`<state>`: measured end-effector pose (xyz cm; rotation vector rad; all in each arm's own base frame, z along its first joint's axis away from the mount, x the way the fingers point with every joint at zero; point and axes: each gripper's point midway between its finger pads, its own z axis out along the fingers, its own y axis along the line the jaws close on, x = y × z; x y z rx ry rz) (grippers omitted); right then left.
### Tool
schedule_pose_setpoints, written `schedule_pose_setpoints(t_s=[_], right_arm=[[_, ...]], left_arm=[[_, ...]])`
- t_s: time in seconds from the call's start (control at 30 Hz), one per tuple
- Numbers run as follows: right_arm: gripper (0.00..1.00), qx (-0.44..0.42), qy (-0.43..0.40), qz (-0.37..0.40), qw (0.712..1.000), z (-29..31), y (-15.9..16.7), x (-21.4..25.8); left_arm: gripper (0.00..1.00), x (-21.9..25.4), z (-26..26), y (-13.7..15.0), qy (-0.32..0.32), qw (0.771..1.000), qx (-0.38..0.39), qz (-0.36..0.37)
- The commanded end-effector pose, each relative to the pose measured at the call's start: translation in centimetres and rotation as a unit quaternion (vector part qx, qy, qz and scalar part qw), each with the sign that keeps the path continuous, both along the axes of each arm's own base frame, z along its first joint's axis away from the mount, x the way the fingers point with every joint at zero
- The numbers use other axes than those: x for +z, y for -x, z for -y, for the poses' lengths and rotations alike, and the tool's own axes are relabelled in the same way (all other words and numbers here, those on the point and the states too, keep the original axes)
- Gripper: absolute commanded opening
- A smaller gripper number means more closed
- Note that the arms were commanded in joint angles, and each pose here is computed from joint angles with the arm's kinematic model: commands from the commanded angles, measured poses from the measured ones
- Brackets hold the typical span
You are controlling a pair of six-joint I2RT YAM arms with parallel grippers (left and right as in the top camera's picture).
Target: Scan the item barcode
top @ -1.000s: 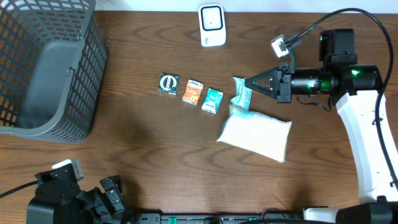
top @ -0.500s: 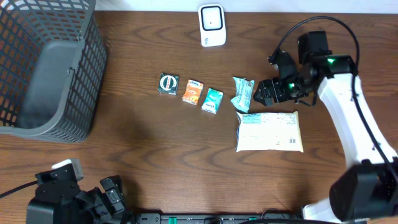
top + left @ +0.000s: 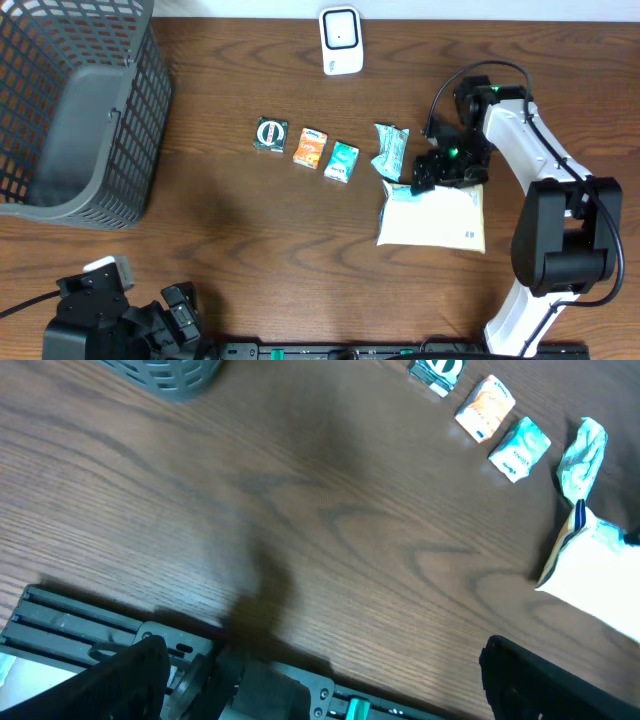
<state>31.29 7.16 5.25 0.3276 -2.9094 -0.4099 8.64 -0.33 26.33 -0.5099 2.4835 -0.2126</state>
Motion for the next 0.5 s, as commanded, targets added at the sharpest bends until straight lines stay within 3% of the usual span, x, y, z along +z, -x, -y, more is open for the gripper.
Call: schedule_pose_setpoints(t_s=[0.0,0.47], right_arm=[[0.91,0.007,-0.045,-0.034,0.998,-1.3,1.9,1.5],[0.92,0.065,-0.026,-0.078,0.995,-3.6,4.9,1.9]], left_arm=[[0.97,0.0,-0.1,0.0,0.000,1.000,0.007,0.000],[0.98,0.0,-0.1,0.0,0.000,1.000,0.007,0.000]])
